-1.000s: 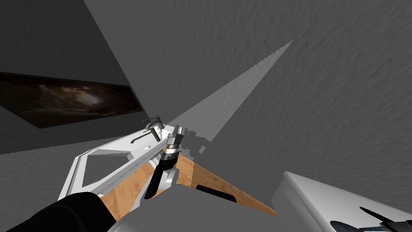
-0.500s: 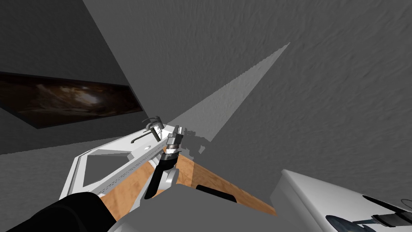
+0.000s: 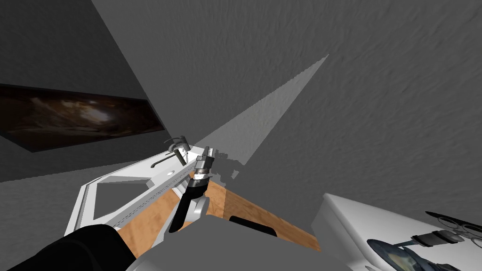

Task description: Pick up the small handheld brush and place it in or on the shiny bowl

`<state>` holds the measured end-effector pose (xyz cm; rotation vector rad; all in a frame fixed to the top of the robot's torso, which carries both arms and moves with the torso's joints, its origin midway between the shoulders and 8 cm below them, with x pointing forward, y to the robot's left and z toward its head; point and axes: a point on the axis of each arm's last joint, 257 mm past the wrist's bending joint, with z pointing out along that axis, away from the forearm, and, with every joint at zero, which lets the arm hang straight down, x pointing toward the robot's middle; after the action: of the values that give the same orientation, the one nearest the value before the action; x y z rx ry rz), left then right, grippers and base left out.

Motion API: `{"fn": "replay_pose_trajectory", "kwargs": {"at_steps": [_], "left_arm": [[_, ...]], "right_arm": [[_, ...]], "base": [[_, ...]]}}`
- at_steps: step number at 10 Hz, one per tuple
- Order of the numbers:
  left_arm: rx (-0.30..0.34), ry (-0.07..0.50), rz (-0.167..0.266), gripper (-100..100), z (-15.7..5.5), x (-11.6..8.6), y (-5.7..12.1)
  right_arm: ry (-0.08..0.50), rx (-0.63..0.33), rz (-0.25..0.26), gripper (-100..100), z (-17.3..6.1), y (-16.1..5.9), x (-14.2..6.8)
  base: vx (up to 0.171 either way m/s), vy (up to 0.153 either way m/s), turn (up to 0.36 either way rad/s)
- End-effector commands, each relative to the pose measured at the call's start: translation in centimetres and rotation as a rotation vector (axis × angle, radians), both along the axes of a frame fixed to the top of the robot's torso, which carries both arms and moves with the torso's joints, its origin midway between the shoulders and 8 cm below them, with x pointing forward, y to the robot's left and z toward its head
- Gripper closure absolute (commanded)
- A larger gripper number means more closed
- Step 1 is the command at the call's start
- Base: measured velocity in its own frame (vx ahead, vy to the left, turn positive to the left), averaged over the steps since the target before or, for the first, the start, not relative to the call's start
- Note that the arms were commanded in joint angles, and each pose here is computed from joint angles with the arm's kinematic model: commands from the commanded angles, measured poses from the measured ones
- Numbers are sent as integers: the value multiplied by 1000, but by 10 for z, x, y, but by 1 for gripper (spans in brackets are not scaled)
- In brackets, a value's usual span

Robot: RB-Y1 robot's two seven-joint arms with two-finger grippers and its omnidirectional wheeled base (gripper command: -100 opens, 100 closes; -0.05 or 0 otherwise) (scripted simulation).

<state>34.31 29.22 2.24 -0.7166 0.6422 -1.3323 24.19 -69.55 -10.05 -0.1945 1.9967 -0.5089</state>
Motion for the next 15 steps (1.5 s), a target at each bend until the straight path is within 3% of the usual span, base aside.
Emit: {"fn": "replay_pose_trajectory", "kwargs": {"at_steps": [1,10,15], "left_arm": [[0,0,0,0,0,0,0],[0,0,0,0,0,0,0],[0,0,0,0,0,0,0]], "right_arm": [[-16,-19,20,100,21,0,9],[-30,-70,139,100,101,28,57],[-4,-62,199,100,119,50,82]], "base": [[-28,-42,-80],[-21,-63,-87],[-9,-82,-104]]}}
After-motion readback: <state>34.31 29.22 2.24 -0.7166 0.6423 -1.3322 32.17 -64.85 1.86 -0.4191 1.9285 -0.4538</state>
